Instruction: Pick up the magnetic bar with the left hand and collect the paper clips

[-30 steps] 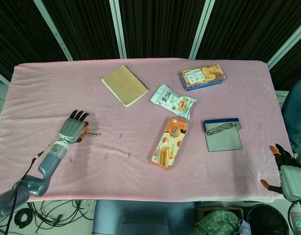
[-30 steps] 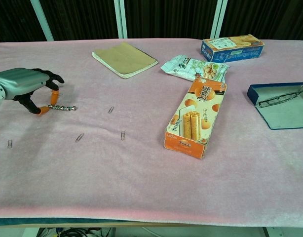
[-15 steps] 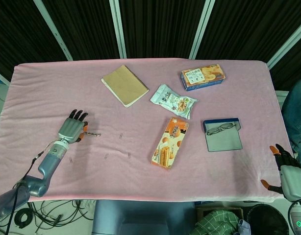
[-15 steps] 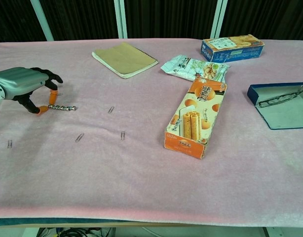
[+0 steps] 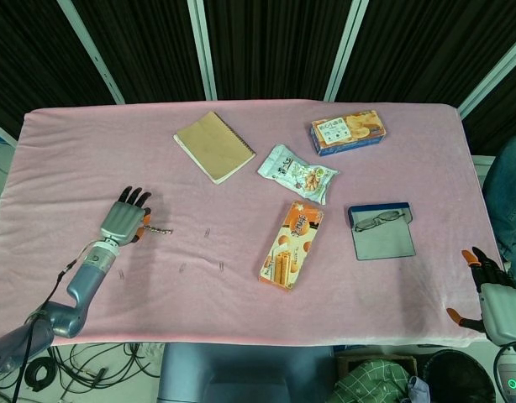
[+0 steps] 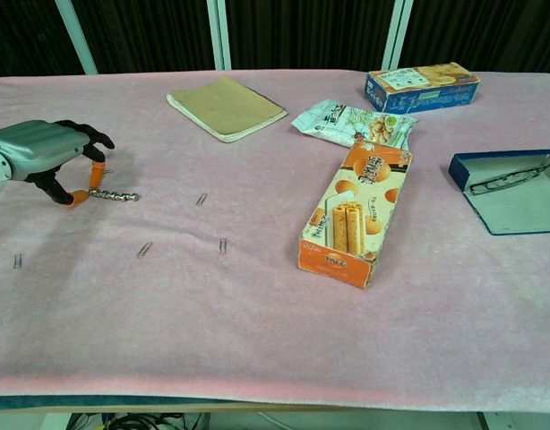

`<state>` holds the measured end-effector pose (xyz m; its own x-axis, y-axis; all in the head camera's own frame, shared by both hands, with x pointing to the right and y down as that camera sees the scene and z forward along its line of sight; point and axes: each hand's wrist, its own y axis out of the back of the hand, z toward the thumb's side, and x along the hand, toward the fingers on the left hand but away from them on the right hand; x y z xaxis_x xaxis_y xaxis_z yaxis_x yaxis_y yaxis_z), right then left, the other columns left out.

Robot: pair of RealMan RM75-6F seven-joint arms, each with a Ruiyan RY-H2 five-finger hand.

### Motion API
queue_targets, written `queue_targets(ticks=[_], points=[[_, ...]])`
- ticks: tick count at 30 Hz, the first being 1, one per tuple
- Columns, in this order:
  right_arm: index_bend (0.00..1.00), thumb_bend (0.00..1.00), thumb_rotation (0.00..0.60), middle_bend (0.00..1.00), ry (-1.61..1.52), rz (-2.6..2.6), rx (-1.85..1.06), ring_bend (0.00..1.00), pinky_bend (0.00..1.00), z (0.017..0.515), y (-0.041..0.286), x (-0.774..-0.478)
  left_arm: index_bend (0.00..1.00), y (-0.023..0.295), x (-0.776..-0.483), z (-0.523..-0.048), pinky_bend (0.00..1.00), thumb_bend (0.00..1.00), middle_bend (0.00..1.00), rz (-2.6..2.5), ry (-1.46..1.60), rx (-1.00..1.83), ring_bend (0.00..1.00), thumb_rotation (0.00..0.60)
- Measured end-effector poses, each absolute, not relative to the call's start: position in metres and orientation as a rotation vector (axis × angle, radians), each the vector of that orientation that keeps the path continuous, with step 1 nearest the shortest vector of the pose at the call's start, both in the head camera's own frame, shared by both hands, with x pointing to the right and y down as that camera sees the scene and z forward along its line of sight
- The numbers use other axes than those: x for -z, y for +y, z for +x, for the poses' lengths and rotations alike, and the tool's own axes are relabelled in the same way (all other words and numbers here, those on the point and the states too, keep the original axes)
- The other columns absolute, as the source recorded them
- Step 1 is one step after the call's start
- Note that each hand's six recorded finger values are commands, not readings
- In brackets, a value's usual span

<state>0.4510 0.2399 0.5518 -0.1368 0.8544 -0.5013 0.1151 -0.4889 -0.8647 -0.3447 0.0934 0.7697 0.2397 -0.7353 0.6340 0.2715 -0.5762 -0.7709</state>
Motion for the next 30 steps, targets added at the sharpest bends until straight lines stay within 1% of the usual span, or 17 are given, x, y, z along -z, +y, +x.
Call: queue_targets(ticks=[17, 23, 30], points=[[0.0, 0.08, 0.6, 0.0, -1.096, -1.571, -1.682, 0.07, 0.18, 0.4503, 0.2402, -0.552, 0.51, 0.0971, -0.7682, -0.3435, 0.0, 0.38, 0.11, -1.626, 0.476, 1.495, 0.0, 0.6], [0.0, 0.08, 0.6, 0.0, -1.097, -1.572, -1.683, 0.07, 0.18, 0.4506, 0.2399, -0.5521, 0.48, 0.0993, -0.7704, -0.3419, 0.0, 0.34, 0.11, -1.624, 0.461, 1.5, 0.0, 0.6], [0.0, 0.08, 0.6, 0.0, -1.095, -1.574, -1.679, 0.07, 0.18, 0.4498, 0.24, -0.5522, 0.51, 0.1007, -0.7681, -0.3415, 0.0, 0.34, 0.12, -1.627, 0.477, 1.509, 0.0, 0.6]])
